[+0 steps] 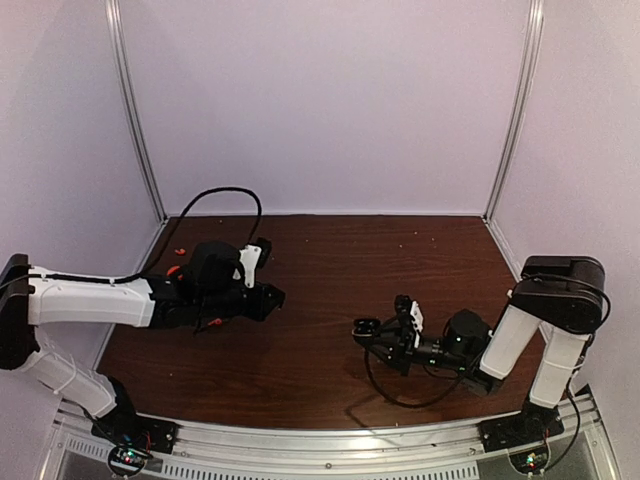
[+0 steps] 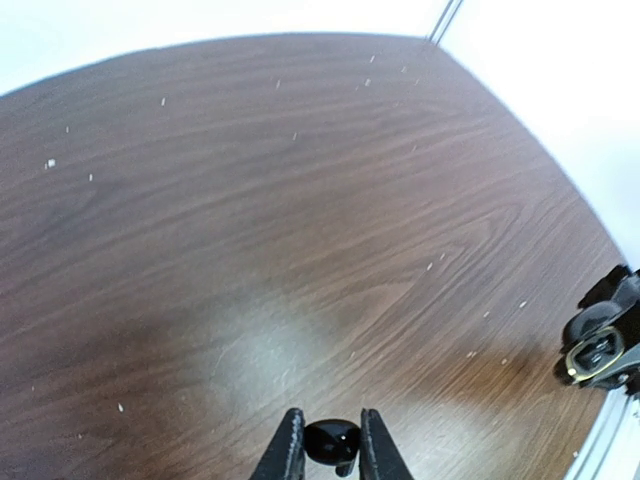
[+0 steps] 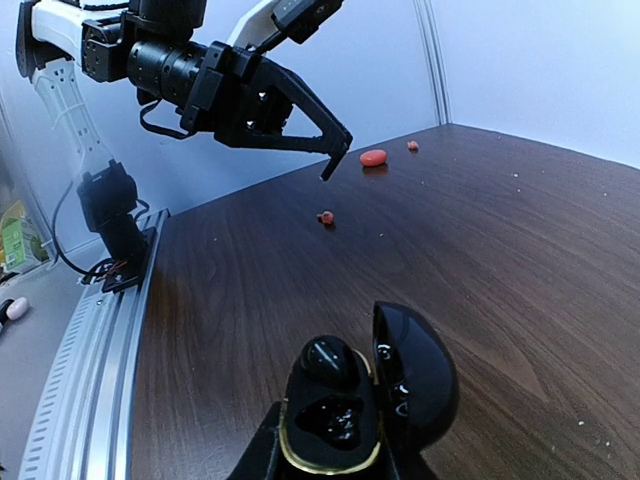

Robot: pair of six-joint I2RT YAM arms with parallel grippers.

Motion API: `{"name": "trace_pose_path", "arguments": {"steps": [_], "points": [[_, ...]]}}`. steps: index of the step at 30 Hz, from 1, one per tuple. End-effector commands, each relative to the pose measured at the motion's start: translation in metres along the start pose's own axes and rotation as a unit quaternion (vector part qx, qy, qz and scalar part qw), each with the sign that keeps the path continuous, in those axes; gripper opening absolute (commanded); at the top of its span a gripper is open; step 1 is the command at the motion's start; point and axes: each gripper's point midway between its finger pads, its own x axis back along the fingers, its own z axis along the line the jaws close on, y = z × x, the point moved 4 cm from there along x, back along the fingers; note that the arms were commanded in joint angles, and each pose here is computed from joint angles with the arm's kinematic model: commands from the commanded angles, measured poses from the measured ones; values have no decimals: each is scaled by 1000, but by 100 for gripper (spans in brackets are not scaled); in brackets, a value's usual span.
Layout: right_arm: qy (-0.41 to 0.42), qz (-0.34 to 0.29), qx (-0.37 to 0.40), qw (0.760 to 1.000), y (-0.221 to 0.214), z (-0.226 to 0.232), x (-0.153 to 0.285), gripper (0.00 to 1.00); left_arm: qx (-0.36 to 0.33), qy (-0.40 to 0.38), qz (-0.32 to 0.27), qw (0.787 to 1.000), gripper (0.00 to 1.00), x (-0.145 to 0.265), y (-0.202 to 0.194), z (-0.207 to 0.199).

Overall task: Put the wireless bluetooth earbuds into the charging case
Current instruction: Adjust the right earbud at the corner of the board.

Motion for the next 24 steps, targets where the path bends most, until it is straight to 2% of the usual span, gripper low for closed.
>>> {"name": "trace_pose_path", "arguments": {"steps": [1, 6, 13, 24], "points": [[11, -123, 86, 989, 54, 17, 0, 0, -6, -49, -96, 994, 14, 18, 34, -17], [-9, -137, 108, 985, 54, 16, -2, 0, -25, -86, -149, 985, 14, 33, 50, -36], [-21, -158, 112, 981, 58, 14, -22, 0, -34, -137, -195, 971, 15, 40, 58, -58], [-57, -173, 127, 975, 68, 14, -38, 0, -58, -222, -200, 952, 15, 35, 51, -111]]}}
